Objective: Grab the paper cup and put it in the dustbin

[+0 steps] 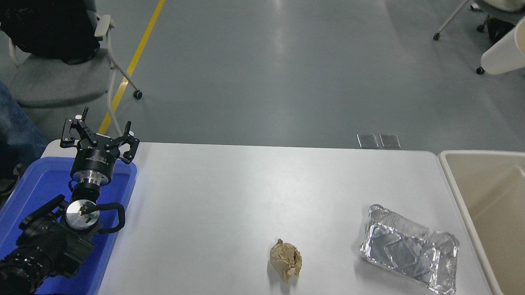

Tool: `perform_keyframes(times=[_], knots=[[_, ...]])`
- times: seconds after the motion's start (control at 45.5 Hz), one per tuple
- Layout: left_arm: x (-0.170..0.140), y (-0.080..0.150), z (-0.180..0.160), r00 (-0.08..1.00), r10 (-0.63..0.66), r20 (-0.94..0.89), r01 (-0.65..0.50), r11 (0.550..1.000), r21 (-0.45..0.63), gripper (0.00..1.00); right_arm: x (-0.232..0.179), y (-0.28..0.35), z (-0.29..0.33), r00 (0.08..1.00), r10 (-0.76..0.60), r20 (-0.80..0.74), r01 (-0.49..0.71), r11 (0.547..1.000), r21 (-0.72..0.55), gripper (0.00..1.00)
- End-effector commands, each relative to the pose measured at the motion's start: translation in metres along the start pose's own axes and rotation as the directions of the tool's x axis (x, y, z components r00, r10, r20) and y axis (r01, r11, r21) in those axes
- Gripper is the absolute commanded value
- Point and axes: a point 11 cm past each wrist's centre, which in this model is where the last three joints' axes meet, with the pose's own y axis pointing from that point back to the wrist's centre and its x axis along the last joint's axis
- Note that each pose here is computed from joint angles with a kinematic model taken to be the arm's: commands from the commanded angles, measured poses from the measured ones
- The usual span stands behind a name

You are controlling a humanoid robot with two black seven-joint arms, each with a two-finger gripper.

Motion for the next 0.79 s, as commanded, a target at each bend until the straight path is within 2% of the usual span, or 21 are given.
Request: perform_keyframes(times=[0.0, 0.198, 0.418, 0.769], knots=[[0.0, 0.0, 0.0, 1.0, 0.0, 0.0, 0.0, 1.0, 0.0, 0.99, -0.029, -0.019, 0.09, 0.905, 0.262, 0.336, -0.209, 0.96, -0.188, 0.0], [0.0, 0.0, -0.001, 1.0, 0.001, 0.0, -0.001, 1.0, 0.001, 0.99, -0.085, -0.024, 0.151, 0.759, 0.393, 0.519, -0.224, 0.906, -0.359, 0.0], [0.0, 0.0, 0.0, 1.0, 0.001, 0.001, -0.001, 1.0, 0.0, 0.99, -0.16, -0.028, 0.189, 0.659, 0.451, 0.601, -0.167, 0.868, -0.468, 0.0], [0.0, 0.0, -0.001, 1.0, 0.002, 0.0, -0.002, 1.0, 0.001, 0.99, -0.267, -0.043, 0.189, 0.645, 0.408, 0.647, -0.041, 0.863, -0.503, 0.0]])
